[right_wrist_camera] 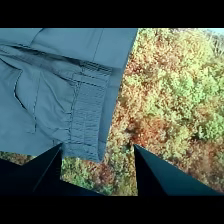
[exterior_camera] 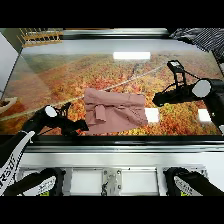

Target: Fold the clothes and pants, and hang the long-sleeved shirts on hangers.

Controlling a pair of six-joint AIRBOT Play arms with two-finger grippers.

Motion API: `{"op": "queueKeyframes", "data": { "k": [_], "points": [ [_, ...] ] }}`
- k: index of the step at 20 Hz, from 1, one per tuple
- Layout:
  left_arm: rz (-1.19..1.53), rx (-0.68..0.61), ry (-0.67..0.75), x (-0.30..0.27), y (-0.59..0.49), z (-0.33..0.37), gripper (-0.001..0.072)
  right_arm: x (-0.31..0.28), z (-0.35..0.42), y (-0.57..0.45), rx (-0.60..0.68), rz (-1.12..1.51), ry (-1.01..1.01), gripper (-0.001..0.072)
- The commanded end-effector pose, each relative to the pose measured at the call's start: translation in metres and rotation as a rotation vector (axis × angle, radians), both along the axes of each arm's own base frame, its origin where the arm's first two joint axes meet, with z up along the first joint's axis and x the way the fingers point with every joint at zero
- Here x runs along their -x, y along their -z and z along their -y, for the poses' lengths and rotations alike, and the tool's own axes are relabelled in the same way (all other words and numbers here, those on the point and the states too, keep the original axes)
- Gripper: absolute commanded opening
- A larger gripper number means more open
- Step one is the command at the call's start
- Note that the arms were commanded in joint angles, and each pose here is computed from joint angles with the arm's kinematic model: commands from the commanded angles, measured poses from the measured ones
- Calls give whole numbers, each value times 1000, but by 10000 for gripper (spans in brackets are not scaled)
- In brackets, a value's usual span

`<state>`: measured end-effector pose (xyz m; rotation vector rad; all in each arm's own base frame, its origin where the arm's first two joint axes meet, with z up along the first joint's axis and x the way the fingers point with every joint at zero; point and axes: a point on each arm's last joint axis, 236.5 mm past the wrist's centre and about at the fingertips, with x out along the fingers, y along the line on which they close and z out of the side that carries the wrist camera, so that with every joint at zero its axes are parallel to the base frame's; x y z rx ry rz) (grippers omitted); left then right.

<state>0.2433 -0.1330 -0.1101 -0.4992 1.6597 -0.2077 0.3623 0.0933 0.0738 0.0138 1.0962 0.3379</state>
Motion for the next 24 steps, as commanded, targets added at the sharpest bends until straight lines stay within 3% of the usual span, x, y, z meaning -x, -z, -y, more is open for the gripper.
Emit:
{"op": "queueKeyframes", "data": {
  "k": [1, 2, 3, 5, 6, 7, 12, 14, 19, 24],
  "points": [
    [-13, 17, 6, -1, 12, 22, 714, 3, -5, 0, -20, -9, -4, 456],
    [-21, 15, 17, -3, 14, 28, 714, 4, -5, 0, -20, -15, -5, 457],
    [-21, 15, 37, -5, 14, 35, 668, 6, -5, 1, -18, -23, -7, 457],
    [-2, 15, 67, -13, 13, 46, 342, 10, -4, 4, -15, -43, -11, 467],
    [11, 16, 77, -17, 12, 49, 136, 15, -2, 9, -7, -63, -13, 467],
    [27, 20, 82, -23, 7, 51, 53, 22, 1, 16, -1, -99, -9, 468],
    [114, 14, 69, -41, -17, 40, 45, 63, 9, 97, -94, -335, 266, 473],
    [141, 17, 66, -45, -24, 40, 45, 68, -5, 125, -206, -360, 380, 714],
    [143, 21, 66, -44, -25, 42, 46, 59, -26, 157, -462, -325, 617, 713],
    [138, 21, 68, -43, -25, 42, 46, 49, -19, 171, -471, -276, 684, 712]
  ]
}}
